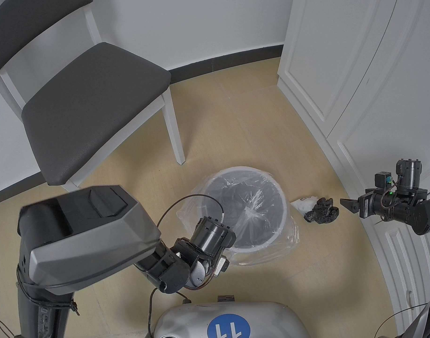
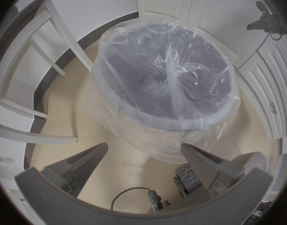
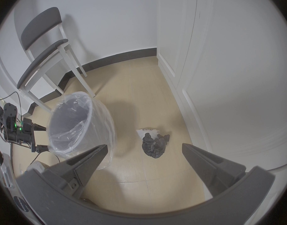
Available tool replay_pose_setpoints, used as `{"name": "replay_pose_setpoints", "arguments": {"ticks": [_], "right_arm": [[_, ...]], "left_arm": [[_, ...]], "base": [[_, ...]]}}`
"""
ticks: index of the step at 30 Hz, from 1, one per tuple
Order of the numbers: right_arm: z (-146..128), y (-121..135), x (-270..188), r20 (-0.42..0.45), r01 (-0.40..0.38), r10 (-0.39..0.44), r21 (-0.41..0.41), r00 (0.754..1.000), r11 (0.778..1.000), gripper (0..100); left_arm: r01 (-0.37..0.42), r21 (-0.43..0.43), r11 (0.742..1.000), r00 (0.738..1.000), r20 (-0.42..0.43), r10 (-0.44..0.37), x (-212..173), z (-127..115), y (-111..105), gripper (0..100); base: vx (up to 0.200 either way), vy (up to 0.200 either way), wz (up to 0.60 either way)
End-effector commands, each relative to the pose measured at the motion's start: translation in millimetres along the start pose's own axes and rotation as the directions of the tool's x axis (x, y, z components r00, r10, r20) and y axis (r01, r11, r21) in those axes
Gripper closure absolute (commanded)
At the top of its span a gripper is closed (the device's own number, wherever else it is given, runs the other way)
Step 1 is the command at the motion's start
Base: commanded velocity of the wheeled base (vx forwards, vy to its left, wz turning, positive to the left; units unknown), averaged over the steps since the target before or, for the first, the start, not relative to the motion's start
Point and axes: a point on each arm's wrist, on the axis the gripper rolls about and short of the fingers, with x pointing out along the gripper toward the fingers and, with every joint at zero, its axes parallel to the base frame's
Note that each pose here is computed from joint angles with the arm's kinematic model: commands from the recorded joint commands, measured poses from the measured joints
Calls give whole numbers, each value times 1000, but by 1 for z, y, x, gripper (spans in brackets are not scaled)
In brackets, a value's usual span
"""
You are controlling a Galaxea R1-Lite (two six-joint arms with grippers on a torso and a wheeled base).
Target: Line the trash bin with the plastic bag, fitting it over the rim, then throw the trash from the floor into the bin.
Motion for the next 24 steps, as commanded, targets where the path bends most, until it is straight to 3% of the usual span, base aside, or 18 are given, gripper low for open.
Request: {"name": "replay_pose_setpoints", "arguments": {"ticks": [1,12,24], "right_arm": [[1,-4,-1,6,12,-12,5,1000,1000,0],[1,-8,-1,9,20,-20,9,1000,1000,0],[6,-15,-8,35,40,-40,18,999,999,0]], "left_arm": [[-12,7,1000,999,-31,12,20,-15,-4,0],[-30,-33,999,1000,7,30,33,-24,0,0],[-9,-97,995,990,142,23,-16,-21,23,0]], "base": [[0,0,0],[0,0,0],[0,0,0]]}}
